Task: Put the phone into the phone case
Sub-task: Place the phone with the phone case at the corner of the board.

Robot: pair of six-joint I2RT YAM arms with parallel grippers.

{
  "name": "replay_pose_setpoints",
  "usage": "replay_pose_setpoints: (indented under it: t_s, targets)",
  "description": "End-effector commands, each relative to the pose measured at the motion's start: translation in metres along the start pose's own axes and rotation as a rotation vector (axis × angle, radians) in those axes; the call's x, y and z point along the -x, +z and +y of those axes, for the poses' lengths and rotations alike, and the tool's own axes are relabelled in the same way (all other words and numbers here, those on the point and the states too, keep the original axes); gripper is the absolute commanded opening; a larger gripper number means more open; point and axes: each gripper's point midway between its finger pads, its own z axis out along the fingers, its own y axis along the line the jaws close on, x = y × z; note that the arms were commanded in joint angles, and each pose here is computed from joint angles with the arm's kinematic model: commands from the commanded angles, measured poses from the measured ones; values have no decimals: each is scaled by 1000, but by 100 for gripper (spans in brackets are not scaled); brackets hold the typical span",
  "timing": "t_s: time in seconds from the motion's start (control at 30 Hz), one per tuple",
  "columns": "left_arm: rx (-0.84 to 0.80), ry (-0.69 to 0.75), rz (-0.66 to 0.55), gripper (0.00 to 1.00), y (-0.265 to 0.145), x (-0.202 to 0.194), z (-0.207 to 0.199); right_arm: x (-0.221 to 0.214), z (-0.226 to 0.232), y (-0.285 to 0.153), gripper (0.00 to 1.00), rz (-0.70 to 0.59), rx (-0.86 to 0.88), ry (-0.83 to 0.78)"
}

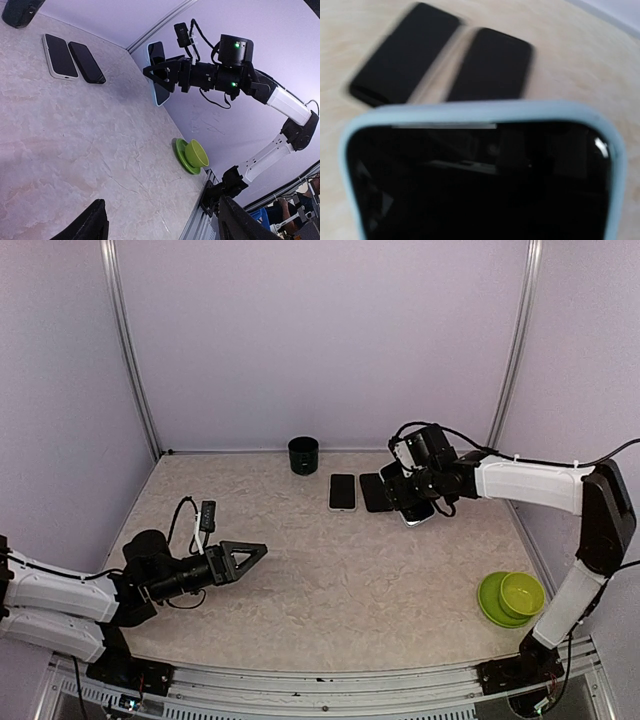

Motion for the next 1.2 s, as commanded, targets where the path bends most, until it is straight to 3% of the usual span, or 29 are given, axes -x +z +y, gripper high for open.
replay_pose_setpoints:
  t_s: [0.0, 0.43, 1.17]
  targets:
    - [-3, 17, -22, 74, -4, 3, -1, 19, -33, 19, 64, -19, -40, 105]
    - [-7, 12, -16, 73, -4, 3, -3, 13, -95, 105, 64, 87, -108, 218]
    - [18, 7, -23, 73, -9, 3, 0, -6, -107, 178, 67, 177, -81, 347]
